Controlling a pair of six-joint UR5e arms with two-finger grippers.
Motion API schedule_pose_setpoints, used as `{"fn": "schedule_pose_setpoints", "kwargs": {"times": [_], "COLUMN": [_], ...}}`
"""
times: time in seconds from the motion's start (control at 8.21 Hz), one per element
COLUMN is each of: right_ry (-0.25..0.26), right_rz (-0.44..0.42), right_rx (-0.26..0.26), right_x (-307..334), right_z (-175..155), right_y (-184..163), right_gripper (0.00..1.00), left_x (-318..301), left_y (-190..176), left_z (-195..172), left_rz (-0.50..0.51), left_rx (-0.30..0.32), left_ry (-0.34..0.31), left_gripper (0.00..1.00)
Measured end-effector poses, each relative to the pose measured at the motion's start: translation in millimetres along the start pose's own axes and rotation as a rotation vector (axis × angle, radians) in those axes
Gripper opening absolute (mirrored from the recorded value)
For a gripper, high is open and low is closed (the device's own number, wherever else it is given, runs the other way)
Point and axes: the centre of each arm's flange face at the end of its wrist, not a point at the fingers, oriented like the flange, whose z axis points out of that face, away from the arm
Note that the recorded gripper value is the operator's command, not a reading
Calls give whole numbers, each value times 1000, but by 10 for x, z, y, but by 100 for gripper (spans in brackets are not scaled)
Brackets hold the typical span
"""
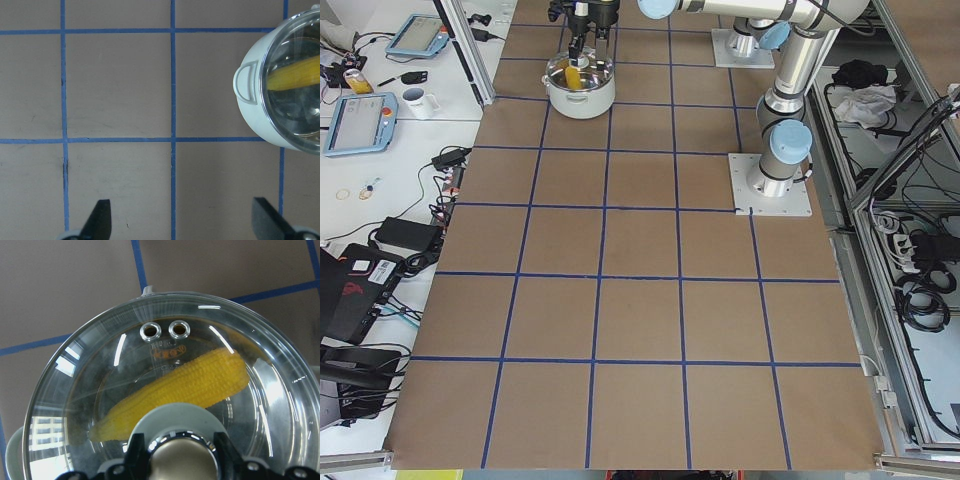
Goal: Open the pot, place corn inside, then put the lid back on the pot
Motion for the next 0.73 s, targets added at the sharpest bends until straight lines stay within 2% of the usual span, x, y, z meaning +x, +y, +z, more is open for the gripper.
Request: {"fn": "schedule_pose_setpoints", "kwargs": {"times": [0.73], "right_ry": [-10], "right_rz": [1], "right_rx": [24], "right_x": [0], "right_z": [-103], "right_y": [-19], "right_gripper": [26], "left_x": [-4], "left_y": [-3], "left_z": [2], "left_rz": [-1], "left_rx": [0], "left_ry": [1], "left_gripper": [100]}}
